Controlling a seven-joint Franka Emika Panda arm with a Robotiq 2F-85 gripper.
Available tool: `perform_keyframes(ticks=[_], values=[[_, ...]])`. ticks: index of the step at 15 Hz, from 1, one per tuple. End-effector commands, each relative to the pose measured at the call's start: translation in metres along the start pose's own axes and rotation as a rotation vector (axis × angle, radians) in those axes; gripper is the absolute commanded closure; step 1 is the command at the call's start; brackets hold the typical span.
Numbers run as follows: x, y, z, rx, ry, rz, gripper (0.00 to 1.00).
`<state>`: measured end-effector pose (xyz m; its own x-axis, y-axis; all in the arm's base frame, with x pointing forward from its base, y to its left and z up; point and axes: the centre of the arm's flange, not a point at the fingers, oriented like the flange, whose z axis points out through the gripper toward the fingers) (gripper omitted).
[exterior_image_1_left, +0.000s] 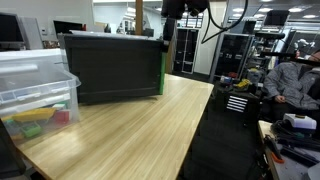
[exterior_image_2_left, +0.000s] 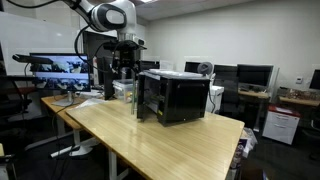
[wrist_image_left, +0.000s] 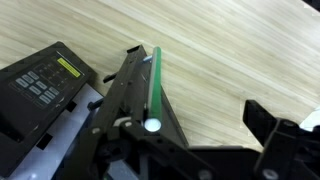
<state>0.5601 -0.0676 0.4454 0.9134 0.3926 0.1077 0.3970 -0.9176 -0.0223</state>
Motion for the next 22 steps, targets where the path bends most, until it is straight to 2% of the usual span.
perform_keyframes(ticks=[1,5,9,14,22], values=[[-0.002,-0.011,-0.063,-0.017,0.064,-0.001,0.0],[0.01,-0.021,-0.061,0.055,0.058,-0.061,0.0],[0.007,-0.009,-0.044,0.054,0.043,-0.03,0.0],[-0.006,0.021,-0.044,0.008,0.042,0.017,0.0],[-0.001,0.051,-0.035,-0.054,0.124,0.038,0.0]])
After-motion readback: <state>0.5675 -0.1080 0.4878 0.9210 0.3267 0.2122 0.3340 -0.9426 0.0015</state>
